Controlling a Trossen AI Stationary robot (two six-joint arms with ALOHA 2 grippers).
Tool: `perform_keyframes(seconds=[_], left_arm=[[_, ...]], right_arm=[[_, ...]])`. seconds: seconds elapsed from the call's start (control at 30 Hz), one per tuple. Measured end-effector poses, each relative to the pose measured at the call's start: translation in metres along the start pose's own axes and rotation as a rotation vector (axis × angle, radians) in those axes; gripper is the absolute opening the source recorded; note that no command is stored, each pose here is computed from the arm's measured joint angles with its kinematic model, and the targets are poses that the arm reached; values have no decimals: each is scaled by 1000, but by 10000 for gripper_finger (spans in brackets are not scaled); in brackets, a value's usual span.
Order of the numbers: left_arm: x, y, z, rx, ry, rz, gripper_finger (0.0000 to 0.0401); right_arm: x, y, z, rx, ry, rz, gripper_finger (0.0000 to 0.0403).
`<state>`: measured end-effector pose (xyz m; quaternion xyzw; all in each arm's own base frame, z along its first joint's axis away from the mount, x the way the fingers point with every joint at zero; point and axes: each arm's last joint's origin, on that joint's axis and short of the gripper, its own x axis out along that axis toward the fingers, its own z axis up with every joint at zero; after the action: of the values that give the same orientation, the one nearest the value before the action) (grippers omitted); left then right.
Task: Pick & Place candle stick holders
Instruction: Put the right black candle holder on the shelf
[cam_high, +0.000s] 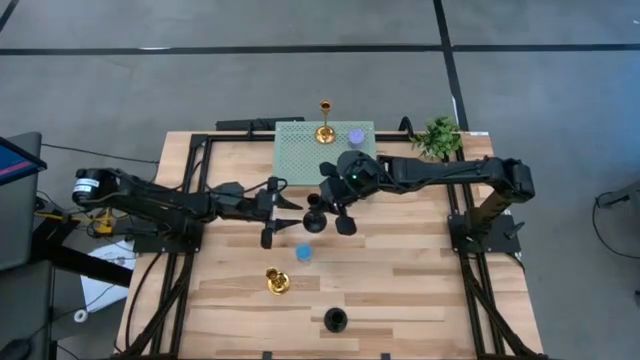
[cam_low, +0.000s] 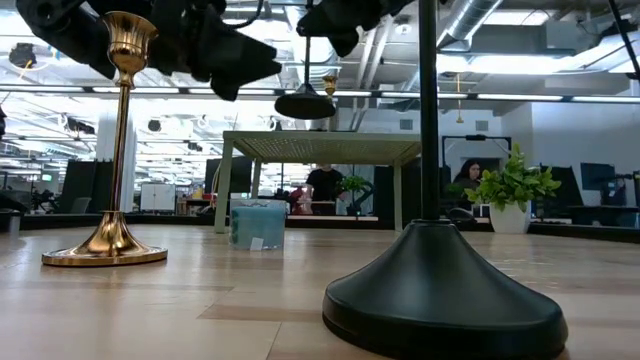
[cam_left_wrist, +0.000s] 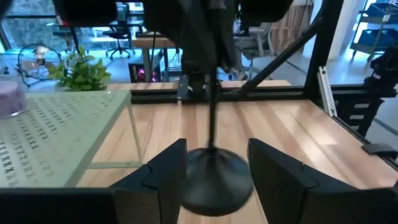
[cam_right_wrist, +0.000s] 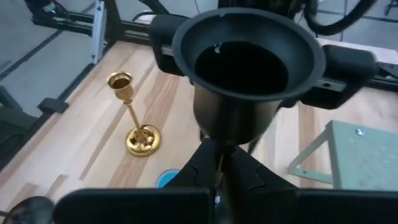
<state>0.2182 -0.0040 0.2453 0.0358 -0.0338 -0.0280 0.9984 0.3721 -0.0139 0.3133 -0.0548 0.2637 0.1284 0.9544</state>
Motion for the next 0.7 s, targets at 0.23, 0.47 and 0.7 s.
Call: perform_keyframes(seconds=[0.23,0.47,0.7], left_arm=[[2,-4,5,1,-69,-16,170],[4,-4,4,1,-74,-16,169],[17,-4,1,-22,-58,-17,163]], right_arm=[[1,3,5,-22,-47,-7,0],[1,3,8,-37,-73,-11,0],[1,2,11,-44,-98,-16,0]])
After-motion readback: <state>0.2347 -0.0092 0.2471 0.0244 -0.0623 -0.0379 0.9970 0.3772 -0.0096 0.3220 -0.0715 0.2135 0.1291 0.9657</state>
